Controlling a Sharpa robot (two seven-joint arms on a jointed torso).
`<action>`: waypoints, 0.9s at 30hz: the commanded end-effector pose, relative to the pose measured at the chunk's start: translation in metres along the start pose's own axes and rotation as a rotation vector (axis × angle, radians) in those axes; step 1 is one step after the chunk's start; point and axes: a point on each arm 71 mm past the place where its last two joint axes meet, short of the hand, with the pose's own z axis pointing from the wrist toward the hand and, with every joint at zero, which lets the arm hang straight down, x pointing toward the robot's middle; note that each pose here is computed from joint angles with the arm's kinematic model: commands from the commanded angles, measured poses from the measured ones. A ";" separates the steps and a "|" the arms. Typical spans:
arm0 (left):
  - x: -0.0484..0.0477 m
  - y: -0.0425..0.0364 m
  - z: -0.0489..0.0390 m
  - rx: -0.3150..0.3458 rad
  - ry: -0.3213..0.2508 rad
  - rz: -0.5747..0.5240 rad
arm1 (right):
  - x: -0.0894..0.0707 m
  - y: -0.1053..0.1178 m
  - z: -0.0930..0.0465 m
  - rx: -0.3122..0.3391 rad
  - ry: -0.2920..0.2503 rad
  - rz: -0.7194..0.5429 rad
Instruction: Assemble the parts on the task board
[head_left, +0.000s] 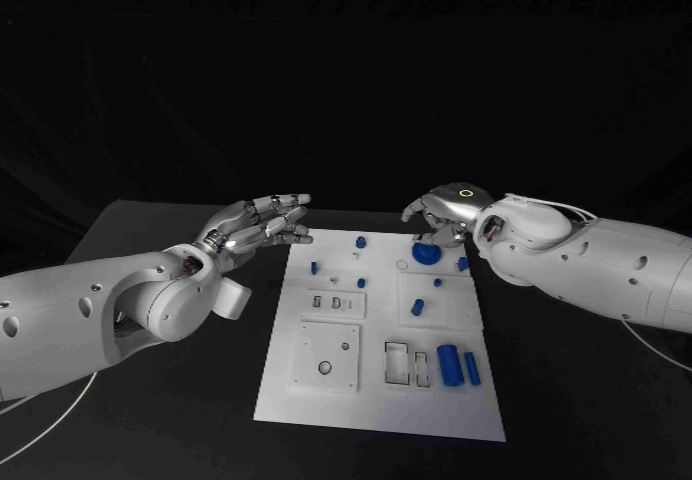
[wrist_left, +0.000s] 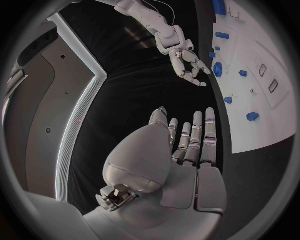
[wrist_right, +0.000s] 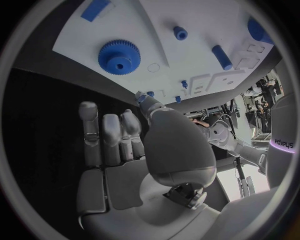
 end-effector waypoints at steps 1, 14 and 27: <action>0.0036 -0.0004 0.0013 0.004 0.028 -0.008 | 0.001 -0.006 -0.004 0.042 0.010 0.001; 0.0050 0.0007 0.0040 -0.001 0.038 -0.010 | 0.018 -0.014 -0.009 0.115 0.181 0.002; 0.0055 0.0012 0.0042 -0.008 0.043 -0.011 | 0.028 -0.016 -0.012 0.139 0.243 0.000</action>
